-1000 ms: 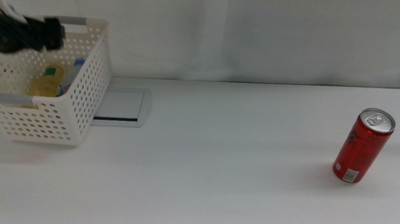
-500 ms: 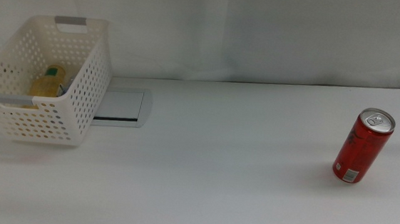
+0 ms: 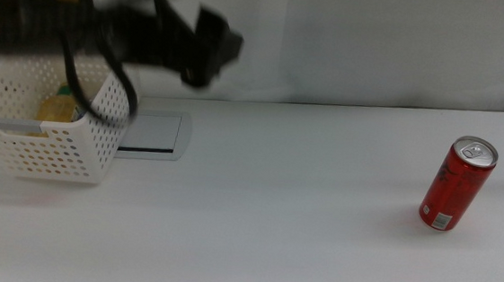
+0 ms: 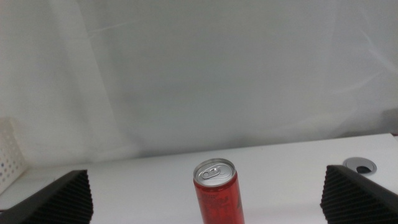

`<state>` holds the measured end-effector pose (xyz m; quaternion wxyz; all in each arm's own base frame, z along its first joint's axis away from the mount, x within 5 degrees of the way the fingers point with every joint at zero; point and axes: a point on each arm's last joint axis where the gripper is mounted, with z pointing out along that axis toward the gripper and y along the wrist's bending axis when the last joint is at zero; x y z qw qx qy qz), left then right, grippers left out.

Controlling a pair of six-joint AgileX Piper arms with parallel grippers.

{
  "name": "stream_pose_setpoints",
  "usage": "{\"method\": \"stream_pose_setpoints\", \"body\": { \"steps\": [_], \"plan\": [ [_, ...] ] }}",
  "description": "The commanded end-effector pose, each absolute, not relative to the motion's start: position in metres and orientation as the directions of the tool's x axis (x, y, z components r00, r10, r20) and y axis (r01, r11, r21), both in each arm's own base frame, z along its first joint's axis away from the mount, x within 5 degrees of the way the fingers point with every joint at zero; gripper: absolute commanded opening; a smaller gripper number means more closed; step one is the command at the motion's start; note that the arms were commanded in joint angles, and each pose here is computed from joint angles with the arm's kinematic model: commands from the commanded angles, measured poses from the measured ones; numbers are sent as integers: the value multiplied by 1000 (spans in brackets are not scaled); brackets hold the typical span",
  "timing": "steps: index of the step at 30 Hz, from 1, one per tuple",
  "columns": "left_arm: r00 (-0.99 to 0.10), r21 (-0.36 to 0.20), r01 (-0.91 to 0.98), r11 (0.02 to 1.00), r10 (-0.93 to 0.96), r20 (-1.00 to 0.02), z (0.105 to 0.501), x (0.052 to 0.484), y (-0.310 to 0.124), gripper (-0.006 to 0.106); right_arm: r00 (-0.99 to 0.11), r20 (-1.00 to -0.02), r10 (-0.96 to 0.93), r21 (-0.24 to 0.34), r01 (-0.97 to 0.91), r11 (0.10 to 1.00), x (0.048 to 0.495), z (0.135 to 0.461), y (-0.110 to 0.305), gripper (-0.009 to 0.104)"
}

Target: Use arms to grab the bottles and put them into the dustbin to the left of the table.

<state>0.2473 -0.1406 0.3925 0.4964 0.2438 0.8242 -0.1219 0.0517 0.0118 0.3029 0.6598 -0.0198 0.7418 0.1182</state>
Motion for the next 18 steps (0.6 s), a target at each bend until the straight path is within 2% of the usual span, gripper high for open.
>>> {"method": "stream_pose_setpoints", "body": {
  "steps": [1,5,8,13,18],
  "plan": [
    [-342,45,556,830,278,-898,384,231,-144,93,-193,-977,92,128,-181,975,57,314,13,103],
    [-303,41,580,813,263,-916,363,205,-138,90,-316,-945,88,149,-173,974,68,325,16,103],
    [-300,38,583,812,258,-919,345,182,-124,89,-450,-890,73,160,-158,974,90,322,21,103],
    [-319,37,583,812,271,-908,324,165,-112,89,-508,-858,69,162,-142,977,121,313,26,103],
    [-336,36,583,812,282,-899,311,160,-109,89,-591,-807,17,116,-130,985,153,293,30,103]
  ]
}}
